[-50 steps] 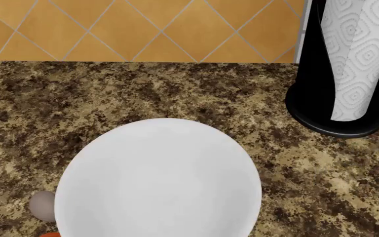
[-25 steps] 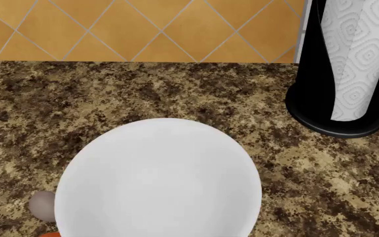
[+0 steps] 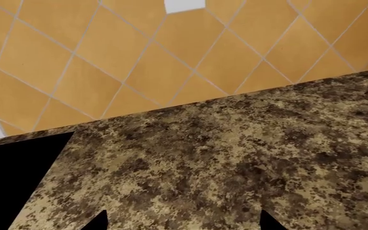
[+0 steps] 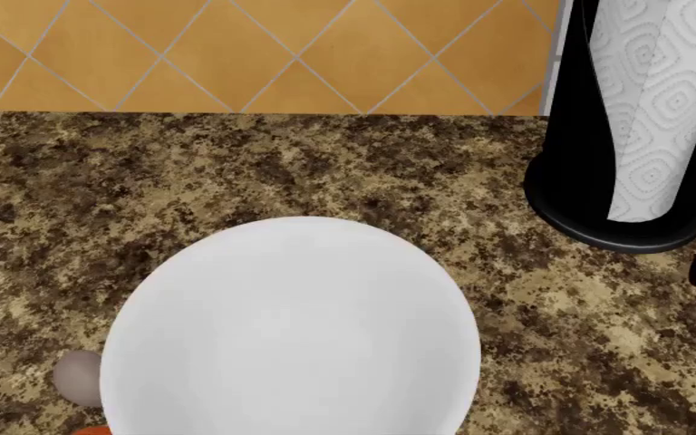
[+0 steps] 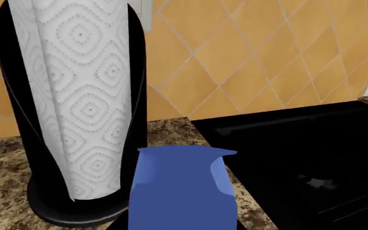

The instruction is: Place the eggs and milk next to the bowl.

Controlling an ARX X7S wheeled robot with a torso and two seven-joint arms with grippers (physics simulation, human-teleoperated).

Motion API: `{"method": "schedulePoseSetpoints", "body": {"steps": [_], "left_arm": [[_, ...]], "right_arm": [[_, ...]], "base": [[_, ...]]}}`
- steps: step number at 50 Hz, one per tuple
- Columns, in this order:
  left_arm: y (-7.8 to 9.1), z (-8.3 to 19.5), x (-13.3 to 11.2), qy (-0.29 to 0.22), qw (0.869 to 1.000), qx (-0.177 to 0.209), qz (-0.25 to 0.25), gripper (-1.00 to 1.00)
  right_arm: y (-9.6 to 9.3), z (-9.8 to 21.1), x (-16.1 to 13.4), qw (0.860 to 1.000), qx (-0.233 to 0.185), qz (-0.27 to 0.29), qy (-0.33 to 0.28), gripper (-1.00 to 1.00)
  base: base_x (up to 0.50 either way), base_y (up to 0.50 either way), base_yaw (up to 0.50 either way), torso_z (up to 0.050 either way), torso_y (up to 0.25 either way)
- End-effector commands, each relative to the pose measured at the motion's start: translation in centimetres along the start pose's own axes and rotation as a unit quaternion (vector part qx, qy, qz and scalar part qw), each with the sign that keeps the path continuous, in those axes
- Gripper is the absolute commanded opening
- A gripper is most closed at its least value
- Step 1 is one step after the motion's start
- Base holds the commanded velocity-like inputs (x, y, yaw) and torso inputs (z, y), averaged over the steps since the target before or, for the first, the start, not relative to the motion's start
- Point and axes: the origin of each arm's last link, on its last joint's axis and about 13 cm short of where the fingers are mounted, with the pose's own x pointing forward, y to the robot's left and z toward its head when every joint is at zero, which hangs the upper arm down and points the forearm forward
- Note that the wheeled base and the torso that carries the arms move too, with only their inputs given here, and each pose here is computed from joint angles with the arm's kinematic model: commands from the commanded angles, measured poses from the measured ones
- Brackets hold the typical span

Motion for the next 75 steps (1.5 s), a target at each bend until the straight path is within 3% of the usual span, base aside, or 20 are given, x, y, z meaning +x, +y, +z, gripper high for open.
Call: {"method": "schedulePoseSetpoints", "body": {"steps": [1, 19, 39, 45, 66, 75], "left_arm": [[0.0, 0.0, 0.0, -0.001, 1.0, -0.001, -0.001, 1.0], [0.0, 0.0, 0.0, 0.0, 1.0, -0.004, -0.002, 1.0], [0.0, 0.0, 0.0, -0.003, 1.0, -0.007, 0.002, 1.0], [0.0, 0.0, 0.0, -0.004, 1.0, -0.008, 0.003, 1.0], [0.0, 0.0, 0.0, -0.007, 1.0, -0.005, -0.001, 1.0], [0.0, 0.0, 0.0, -0.007, 1.0, -0.004, -0.003, 1.0]], "right_arm": [[0.4, 1.0, -1.1, 0.999, -0.019, 0.044, -0.017, -1.0], [1.4, 1.9, -1.4, 0.996, -0.03, 0.084, -0.021, -1.0], [3.1, 2.1, -2.0, 0.982, -0.051, 0.182, -0.011, -1.0], [3.0, 1.7, -2.4, 0.974, -0.073, 0.213, -0.002, -1.0], [2.7, 2.2, -3.2, 0.957, -0.074, 0.281, -0.008, -1.0], [1.7, 1.8, -3.7, 0.945, -0.085, 0.315, -0.01, -1.0]], "base": [[0.0, 0.0, 0.0, 0.0, 0.0], [0.0, 0.0, 0.0, 0.0, 0.0], [0.0, 0.0, 0.0, 0.0, 0.001], [0.0, 0.0, 0.0, 0.0, 0.0], [0.0, 0.0, 0.0, 0.0, 0.0], [0.0, 0.0, 0.0, 0.0, 0.0]]}}
